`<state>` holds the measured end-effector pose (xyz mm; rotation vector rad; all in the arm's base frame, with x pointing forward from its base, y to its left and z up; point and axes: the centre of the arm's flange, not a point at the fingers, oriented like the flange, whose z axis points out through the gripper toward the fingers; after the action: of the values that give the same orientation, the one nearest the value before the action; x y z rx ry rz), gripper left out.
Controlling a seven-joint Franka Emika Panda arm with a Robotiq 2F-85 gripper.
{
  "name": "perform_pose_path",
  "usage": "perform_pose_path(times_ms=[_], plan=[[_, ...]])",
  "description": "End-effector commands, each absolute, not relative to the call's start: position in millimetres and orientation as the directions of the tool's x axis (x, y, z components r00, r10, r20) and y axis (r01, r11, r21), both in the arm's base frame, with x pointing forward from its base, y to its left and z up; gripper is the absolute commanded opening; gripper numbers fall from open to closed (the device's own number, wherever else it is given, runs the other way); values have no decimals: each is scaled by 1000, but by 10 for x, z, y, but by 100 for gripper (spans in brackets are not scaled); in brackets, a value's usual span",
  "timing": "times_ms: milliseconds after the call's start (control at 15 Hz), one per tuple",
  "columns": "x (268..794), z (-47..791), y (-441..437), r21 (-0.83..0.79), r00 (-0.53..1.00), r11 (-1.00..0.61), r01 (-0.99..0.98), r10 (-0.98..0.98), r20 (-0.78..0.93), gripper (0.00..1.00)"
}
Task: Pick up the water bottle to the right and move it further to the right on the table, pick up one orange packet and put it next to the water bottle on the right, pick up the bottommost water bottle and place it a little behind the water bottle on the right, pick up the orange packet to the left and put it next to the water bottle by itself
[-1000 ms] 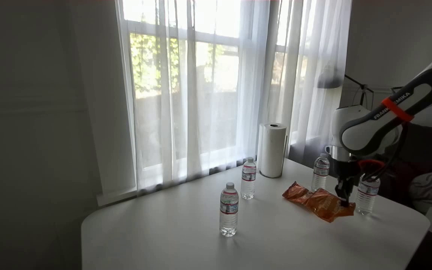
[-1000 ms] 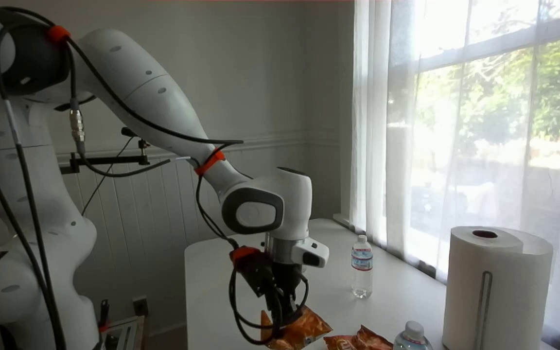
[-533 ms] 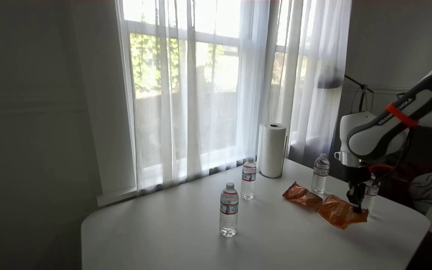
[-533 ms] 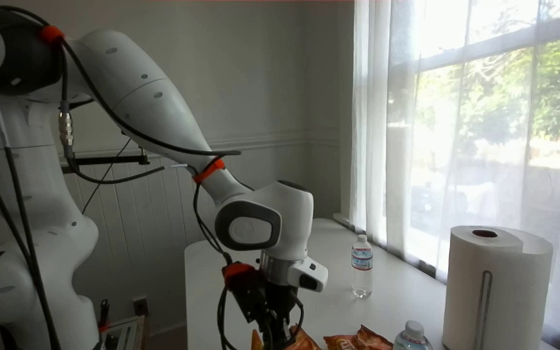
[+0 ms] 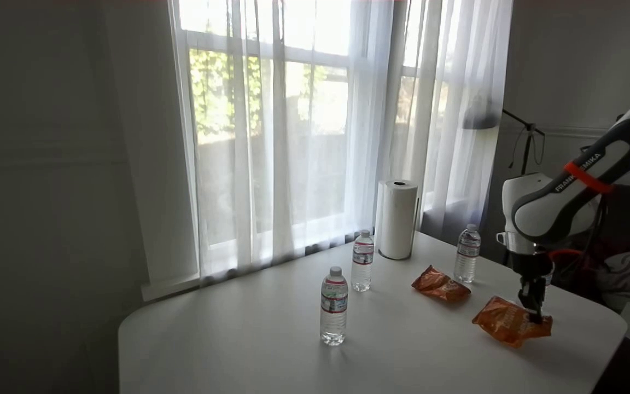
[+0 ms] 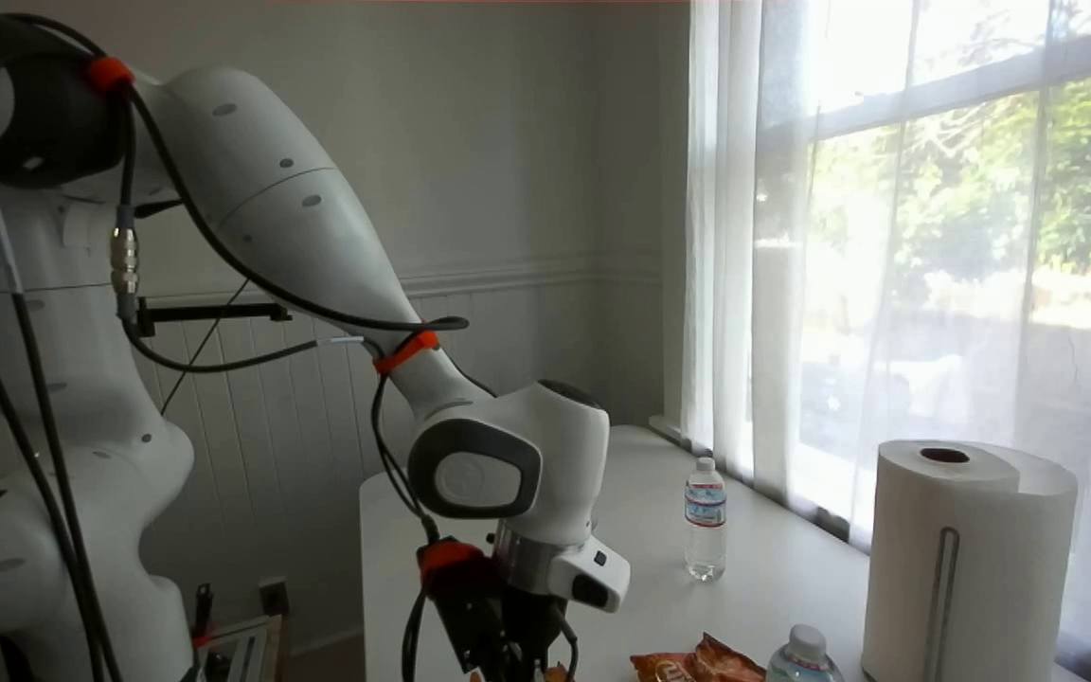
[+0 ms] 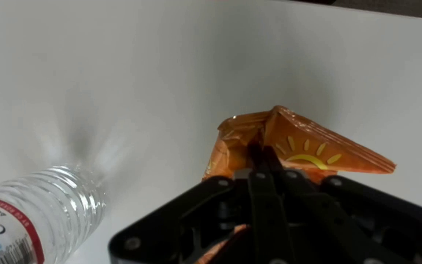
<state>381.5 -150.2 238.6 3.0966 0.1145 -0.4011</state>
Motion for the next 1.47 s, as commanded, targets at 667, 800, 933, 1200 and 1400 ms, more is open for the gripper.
perform_pose_path(times_ms=[667,800,933,1200,1400], plan=[[3679,2487,-1531,39,970,-994,101,90,-227,82],[3652,2597,-1491,47,974,-994,98,86,-210,96],[3628,2749,-1463,63,979,-994,92,78,-190,100],[3589,3170,-1412,96,989,-993,68,55,-138,100],[3534,3515,-1407,126,994,-991,36,22,-107,100]])
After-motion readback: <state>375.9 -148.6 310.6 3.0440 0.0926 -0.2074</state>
